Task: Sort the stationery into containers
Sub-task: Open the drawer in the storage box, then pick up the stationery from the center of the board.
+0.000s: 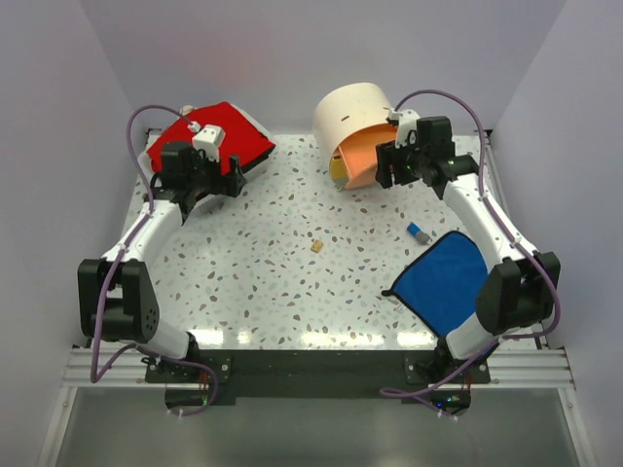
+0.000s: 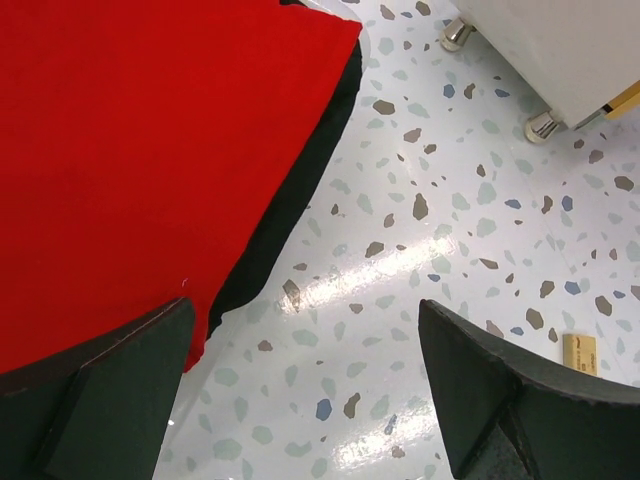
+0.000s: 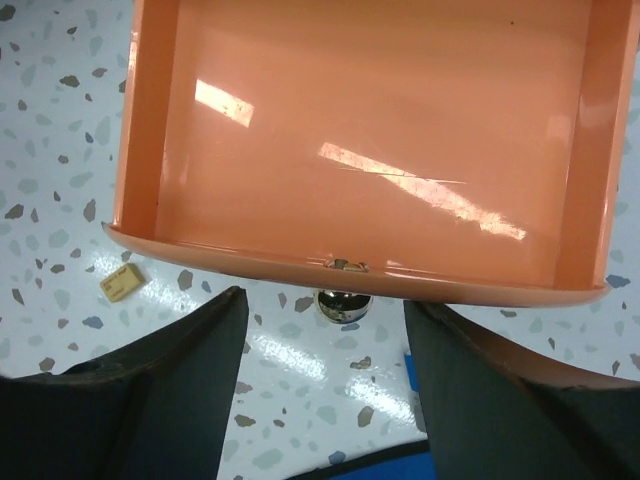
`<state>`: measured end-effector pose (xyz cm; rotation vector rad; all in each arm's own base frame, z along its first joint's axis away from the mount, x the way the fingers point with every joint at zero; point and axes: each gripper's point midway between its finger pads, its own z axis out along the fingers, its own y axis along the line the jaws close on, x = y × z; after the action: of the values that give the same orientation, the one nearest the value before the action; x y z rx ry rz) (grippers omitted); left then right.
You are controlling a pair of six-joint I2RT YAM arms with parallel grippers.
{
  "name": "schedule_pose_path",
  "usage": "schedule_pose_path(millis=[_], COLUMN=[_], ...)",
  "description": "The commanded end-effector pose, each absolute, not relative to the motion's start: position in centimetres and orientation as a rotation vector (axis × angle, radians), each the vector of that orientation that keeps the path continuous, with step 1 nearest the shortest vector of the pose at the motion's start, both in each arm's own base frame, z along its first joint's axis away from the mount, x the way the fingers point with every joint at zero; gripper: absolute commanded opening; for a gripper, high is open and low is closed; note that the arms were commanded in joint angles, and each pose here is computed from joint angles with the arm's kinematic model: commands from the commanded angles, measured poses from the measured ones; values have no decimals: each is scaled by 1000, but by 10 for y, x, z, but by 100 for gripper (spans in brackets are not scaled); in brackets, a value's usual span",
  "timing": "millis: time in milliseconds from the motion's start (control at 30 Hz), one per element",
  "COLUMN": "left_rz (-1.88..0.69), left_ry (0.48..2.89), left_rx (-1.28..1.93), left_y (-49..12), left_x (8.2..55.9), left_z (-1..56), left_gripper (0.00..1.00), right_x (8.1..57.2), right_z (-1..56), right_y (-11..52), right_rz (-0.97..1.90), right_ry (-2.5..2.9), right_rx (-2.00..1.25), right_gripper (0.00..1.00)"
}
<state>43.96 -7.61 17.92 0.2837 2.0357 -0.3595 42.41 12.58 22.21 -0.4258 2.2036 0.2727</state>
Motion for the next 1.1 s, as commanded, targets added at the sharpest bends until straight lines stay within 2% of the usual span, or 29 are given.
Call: schedule_pose_path(millis=[0,267,367,433,600,867,1067], left_rz=[-350,-334,-309,-305,-297,-263,-233], left_ry=[1954,1903,1900,1905,1908,1927,1954], left_rx=[311,310,331,334,332,333,324], left_y=[-79,-77,-74,-74,-71,-61,-49], left_x=[437,428,423,420,415,413,413], left_z=[206,222,221,219,220,220,219], left_gripper=[98,99,99,99,99,99,99], right_x=[419,351,324,314,320,369,373], right_z=[260,259,225,199,153,121,93], right_y=[123,83,60,49,36,34,30], right_rz=[246,104,64,49,88,64,69], right_ry=[2117,2196,2210,2231,2341,2346,2375], right_rx=[-457,-757,-988,-1121,-1086,-989,-975], right_gripper=[71,72,74,72,70,66,65])
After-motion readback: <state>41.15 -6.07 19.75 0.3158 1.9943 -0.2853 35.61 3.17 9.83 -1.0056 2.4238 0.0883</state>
